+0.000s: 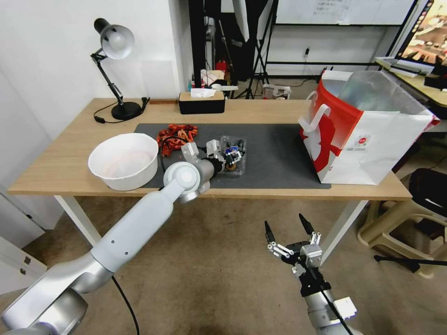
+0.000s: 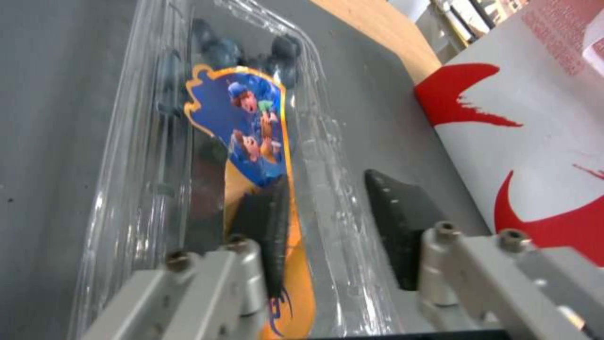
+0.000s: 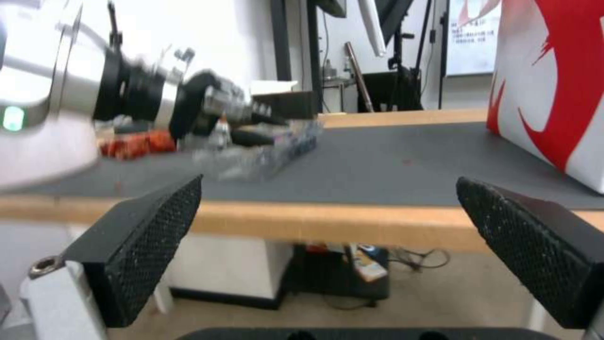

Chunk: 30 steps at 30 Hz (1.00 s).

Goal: Close the takeout container lid, then place the container into the takeout bag.

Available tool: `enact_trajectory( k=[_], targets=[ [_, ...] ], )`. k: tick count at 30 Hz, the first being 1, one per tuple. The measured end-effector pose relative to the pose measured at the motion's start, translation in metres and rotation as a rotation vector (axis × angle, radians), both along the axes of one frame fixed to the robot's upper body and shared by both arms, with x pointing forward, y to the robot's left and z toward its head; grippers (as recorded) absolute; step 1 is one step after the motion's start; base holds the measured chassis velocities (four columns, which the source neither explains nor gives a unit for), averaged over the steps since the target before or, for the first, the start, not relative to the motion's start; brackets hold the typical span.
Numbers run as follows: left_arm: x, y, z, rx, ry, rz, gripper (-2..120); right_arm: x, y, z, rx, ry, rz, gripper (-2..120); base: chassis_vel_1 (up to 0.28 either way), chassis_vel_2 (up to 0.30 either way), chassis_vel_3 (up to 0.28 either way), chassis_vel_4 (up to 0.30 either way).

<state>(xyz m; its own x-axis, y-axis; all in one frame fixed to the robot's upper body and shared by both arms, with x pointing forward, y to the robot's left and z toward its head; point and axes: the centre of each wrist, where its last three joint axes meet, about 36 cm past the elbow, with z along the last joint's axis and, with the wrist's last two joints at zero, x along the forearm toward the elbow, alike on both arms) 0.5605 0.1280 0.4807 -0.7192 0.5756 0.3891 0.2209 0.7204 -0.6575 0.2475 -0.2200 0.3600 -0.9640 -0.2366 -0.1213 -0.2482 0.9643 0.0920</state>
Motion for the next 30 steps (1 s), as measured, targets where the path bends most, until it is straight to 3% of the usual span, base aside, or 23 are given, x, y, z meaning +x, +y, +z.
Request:
enact_trajectory(
  k=[2,8,13,22,30],
  targets=[
    [0.000,0.000,0.000,0.001,0.000,0.000,25,0.004,0.000,0.005,0.023,0.006,0.001,100,0.000,0.000,0.000,0.000],
    [0.001,0.002,0.001,0.000,-0.004,0.008,1,0.047,0.000,0.063,0.300,0.086,0.035,100,0.000,0.000,0.000,0.000],
    [0.001,0.004,0.001,-0.004,-0.008,0.014,0,0.077,-0.001,0.083,0.458,0.188,0.067,100,0.000,0.000,0.000,0.000],
    [0.002,0.003,-0.001,-0.004,-0.007,0.017,0,0.140,0.001,0.096,0.572,0.272,0.069,100,0.000,0.000,0.000,0.000],
    [0.002,0.007,-0.001,0.003,-0.009,0.023,0,0.187,0.013,0.110,0.595,0.357,0.070,100,0.000,0.000,0.000,0.000]
  ],
)
